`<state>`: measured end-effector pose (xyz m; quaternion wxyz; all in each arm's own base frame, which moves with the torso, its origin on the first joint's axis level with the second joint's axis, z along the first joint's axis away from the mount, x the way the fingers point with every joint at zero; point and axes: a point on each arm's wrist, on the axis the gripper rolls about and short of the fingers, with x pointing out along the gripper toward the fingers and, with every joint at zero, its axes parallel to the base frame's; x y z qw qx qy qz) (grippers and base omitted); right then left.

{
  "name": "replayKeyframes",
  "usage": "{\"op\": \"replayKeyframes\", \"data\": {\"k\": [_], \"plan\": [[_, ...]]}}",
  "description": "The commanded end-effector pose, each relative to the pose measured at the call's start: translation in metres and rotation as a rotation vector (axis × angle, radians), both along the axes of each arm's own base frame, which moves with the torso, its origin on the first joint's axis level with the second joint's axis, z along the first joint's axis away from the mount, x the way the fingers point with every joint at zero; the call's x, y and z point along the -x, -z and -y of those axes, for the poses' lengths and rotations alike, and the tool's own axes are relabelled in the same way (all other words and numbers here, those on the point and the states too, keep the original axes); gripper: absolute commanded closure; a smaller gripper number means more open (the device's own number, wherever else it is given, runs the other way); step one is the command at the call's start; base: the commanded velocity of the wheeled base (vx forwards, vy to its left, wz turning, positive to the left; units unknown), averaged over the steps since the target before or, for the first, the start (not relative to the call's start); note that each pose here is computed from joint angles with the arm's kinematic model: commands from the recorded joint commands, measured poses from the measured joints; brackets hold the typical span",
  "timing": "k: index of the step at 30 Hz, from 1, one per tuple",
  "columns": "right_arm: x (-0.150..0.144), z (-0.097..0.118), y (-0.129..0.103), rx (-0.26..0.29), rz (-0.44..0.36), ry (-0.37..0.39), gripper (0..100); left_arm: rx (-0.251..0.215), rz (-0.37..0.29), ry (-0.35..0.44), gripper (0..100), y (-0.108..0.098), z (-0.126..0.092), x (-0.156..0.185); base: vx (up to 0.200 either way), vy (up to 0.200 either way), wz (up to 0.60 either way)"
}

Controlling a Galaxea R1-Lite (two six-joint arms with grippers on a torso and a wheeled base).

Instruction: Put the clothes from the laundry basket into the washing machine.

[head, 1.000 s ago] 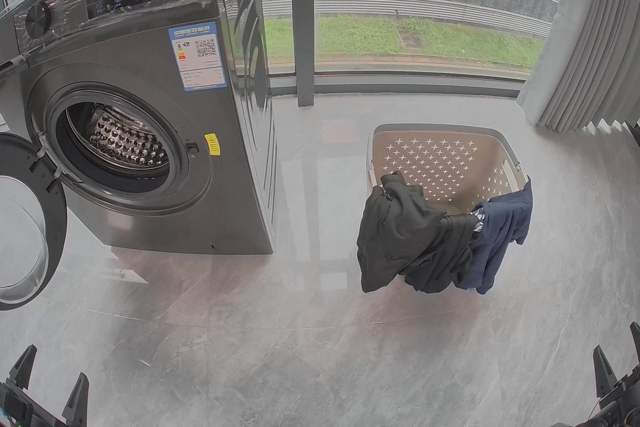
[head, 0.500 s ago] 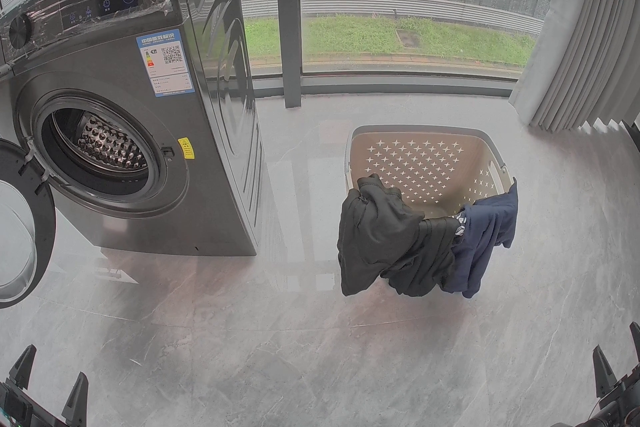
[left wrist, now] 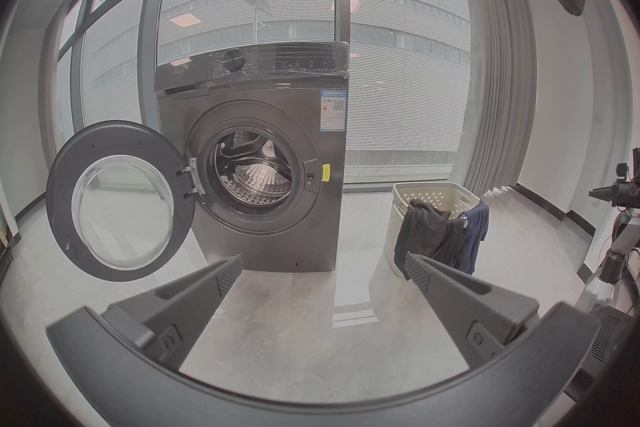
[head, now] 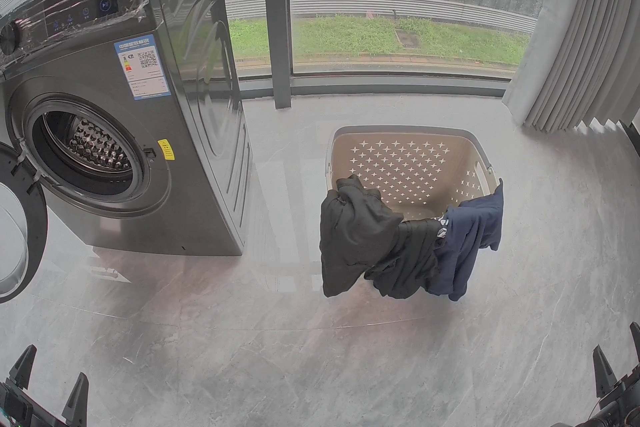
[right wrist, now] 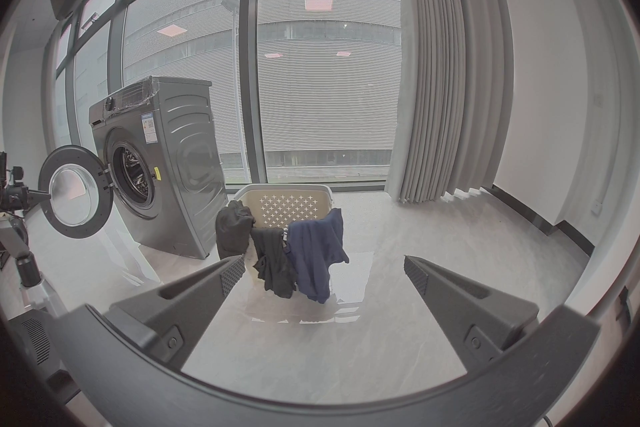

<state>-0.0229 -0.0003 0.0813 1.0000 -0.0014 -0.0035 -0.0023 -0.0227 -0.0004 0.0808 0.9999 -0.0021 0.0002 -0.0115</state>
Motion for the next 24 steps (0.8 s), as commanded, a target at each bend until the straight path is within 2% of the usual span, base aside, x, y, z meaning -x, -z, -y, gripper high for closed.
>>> {"op": "replayKeyframes", "data": {"k": [1, 11, 24], "plan": [[-0.0001, 0.0, 0.0052, 0.0, -0.001, 0.0, 0, 0.0, 0.002, 0.0, 0, 0.0049, 0.0, 0.0002, 0.0, 0.0, 0.0], [-0.0001, 0.0, 0.0052, 0.0, -0.001, 0.0, 0, 0.0, 0.002, 0.0, 0, 0.0049, 0.0, 0.0002, 0.0, 0.0, 0.0], [-0.0001, 0.0, 0.0052, 0.0, -0.001, 0.0, 0, 0.002, 0.002, 0.0, 0, 0.0049, 0.0, 0.0002, 0.0, -0.2, 0.0]]}}
